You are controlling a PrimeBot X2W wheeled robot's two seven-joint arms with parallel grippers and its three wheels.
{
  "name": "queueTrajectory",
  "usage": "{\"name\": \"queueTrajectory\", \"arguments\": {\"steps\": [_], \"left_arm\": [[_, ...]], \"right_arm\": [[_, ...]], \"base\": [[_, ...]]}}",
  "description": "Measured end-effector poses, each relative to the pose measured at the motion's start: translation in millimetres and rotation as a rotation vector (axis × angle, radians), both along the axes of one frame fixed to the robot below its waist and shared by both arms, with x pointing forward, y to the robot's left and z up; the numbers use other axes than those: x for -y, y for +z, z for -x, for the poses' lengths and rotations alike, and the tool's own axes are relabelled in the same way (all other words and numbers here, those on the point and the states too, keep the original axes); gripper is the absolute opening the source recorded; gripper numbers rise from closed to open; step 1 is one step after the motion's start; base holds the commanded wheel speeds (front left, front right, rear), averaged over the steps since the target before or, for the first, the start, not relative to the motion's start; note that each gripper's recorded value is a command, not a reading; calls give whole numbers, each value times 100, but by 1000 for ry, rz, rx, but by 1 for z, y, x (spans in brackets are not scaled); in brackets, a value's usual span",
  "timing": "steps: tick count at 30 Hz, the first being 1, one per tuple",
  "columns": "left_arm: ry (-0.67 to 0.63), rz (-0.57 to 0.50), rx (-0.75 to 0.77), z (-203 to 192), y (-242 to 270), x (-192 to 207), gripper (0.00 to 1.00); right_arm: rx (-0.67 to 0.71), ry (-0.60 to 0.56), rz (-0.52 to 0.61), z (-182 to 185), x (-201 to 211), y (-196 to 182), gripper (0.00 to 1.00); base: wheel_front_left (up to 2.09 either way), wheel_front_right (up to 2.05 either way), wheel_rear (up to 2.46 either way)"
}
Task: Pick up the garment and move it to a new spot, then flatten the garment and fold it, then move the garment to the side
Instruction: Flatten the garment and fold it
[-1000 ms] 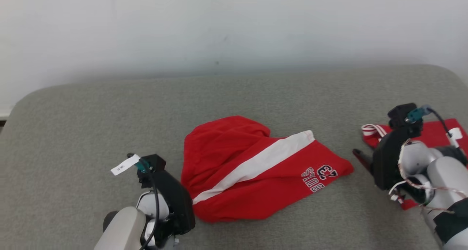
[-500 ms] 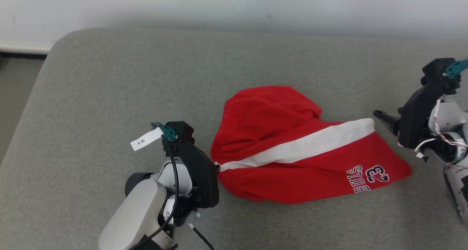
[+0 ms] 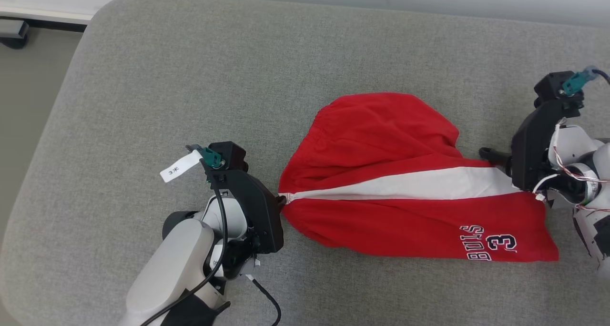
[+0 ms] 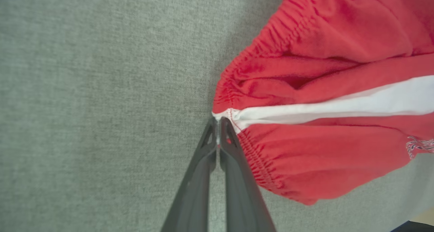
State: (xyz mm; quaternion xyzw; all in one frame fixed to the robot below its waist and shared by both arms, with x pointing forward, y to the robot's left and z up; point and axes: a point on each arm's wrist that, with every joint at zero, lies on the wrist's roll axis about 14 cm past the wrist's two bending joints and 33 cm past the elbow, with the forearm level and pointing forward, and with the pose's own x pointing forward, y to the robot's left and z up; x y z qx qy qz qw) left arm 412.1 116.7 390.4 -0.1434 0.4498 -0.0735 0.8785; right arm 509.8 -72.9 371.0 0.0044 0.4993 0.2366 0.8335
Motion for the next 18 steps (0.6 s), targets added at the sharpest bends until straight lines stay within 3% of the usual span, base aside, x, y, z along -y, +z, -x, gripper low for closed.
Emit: {"name": "queueTrajectory", "arguments": {"steps": [13,18], "left_arm": [[-14,8,18,-6,2,9,0],[-42,22,30,-11,4,22,0]], "right_arm": [[85,35,1,12,-4,19,100],[157,-7,-8,19,8,27,100]], "base": [[0,0,0],[0,0,0]]}}
